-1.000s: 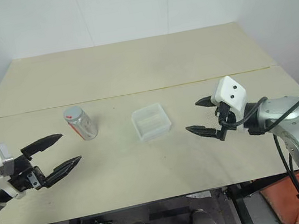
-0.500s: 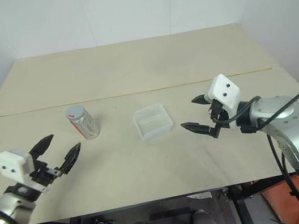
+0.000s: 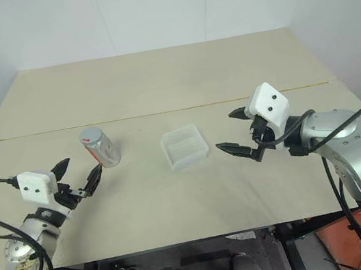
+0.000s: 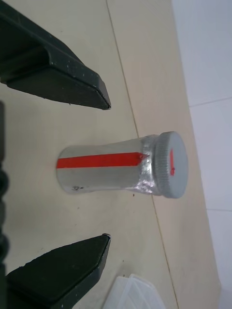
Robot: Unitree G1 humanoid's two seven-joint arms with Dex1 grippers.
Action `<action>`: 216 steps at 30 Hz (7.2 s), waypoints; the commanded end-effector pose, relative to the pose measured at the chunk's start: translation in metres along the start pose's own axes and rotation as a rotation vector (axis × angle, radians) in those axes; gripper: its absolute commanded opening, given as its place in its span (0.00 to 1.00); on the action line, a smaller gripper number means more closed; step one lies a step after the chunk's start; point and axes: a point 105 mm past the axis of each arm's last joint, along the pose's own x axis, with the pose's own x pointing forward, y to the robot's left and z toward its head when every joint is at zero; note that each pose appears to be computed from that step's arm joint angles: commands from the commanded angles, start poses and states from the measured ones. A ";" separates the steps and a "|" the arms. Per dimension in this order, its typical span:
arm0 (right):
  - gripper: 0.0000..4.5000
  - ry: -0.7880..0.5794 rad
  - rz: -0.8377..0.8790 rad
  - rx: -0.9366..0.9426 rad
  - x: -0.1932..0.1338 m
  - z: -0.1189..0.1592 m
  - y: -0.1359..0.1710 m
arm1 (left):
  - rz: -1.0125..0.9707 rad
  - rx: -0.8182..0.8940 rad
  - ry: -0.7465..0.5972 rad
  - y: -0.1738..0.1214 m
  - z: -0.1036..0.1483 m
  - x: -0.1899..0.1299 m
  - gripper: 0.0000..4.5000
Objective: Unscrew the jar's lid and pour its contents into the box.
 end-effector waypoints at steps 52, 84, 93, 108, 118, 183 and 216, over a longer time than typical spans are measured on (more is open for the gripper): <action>1.00 -0.051 0.154 0.015 -0.021 0.023 0.024 | -0.065 -0.056 -0.071 0.000 0.002 0.083 0.73; 1.00 -0.303 0.265 0.112 0.038 0.096 0.051 | -1.137 0.011 -0.125 -0.085 0.086 0.059 0.51; 1.00 -0.297 0.217 0.150 0.076 0.115 0.057 | -1.282 0.060 -0.152 -0.110 0.091 0.072 0.51; 1.00 -0.248 0.147 0.131 0.098 0.114 0.053 | -1.347 0.082 -0.147 -0.117 0.088 0.067 0.51; 0.61 -0.257 0.175 0.132 0.097 0.113 0.059 | -1.338 0.081 -0.130 -0.113 0.086 0.063 0.51; 1.00 -0.249 0.136 0.120 0.105 0.119 0.079 | -1.208 0.022 -0.116 -0.093 0.079 0.044 0.51; 1.00 -0.240 -0.010 0.189 0.072 0.091 0.023 | -1.185 0.047 -0.132 -0.082 0.082 0.033 0.51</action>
